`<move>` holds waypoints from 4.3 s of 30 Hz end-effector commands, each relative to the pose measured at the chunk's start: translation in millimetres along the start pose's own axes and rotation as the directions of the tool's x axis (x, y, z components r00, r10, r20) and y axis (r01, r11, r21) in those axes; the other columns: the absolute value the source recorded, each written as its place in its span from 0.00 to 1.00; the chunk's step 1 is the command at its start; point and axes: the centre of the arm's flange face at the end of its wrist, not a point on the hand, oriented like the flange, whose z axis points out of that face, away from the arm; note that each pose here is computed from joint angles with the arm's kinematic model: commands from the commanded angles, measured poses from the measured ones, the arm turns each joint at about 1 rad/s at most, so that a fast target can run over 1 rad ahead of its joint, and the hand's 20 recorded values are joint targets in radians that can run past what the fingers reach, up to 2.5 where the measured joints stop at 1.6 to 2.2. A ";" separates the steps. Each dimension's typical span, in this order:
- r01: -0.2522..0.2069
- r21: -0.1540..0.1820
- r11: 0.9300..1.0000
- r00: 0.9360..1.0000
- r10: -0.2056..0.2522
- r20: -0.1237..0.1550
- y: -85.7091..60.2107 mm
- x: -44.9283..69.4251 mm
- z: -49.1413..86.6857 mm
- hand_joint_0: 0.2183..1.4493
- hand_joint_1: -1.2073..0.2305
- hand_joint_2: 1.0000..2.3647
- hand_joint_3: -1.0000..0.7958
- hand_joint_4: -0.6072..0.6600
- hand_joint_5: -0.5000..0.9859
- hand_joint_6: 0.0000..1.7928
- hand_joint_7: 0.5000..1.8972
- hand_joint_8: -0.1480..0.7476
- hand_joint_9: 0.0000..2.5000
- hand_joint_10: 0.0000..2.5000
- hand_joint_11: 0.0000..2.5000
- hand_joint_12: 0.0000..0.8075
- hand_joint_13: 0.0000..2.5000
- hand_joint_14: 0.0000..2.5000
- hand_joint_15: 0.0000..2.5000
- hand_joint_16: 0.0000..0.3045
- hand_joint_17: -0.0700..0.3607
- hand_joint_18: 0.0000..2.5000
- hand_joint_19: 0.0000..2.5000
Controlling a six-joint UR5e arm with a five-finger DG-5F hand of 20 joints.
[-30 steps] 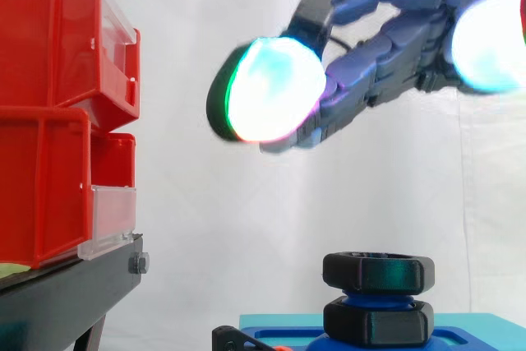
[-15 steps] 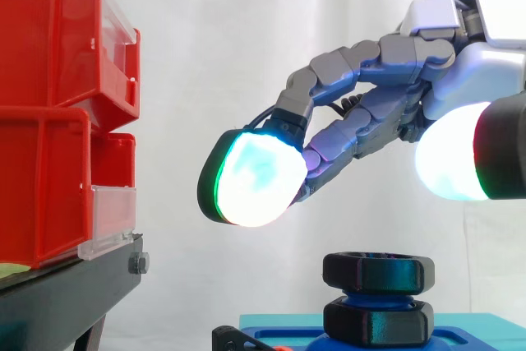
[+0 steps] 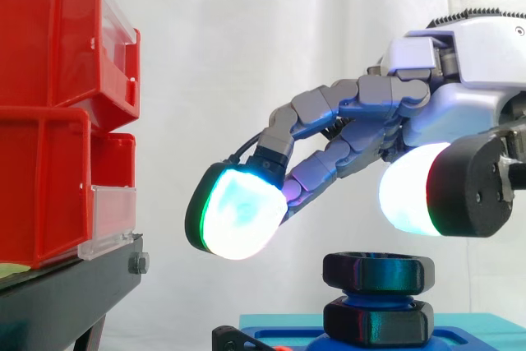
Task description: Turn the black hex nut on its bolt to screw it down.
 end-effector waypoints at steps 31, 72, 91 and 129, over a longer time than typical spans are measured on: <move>0.070 -0.046 0.997 0.997 -0.070 -0.014 -18.8 -8.9 -8.0 0.25 0.72 0.00 0.28 0.69 0.32 0.28 0.46 0.46 0.29 0.00 0.00 0.38 0.19 0.00 0.01 0.14 0.39 0.16 0.12; 0.124 -0.002 0.992 0.992 -0.124 -0.011 -82.5 -50.1 -31.8 0.25 0.71 0.00 0.28 0.66 0.29 0.28 0.30 0.45 0.35 0.00 0.02 0.38 0.24 0.00 0.04 0.14 0.39 0.20 0.13; 0.135 -0.050 0.990 0.990 -0.137 -0.025 -45.2 -38.3 -15.9 0.25 0.71 0.00 0.28 0.62 0.27 0.28 0.17 0.44 0.32 0.00 0.00 0.39 0.22 0.00 0.03 0.14 0.39 0.19 0.13; 0.135 -0.098 0.986 0.989 -0.141 -0.050 -16.2 -17.2 -2.6 0.25 0.72 0.00 0.28 0.61 0.32 0.28 0.48 0.45 0.33 0.00 0.02 0.39 0.22 0.00 0.03 0.14 0.38 0.19 0.13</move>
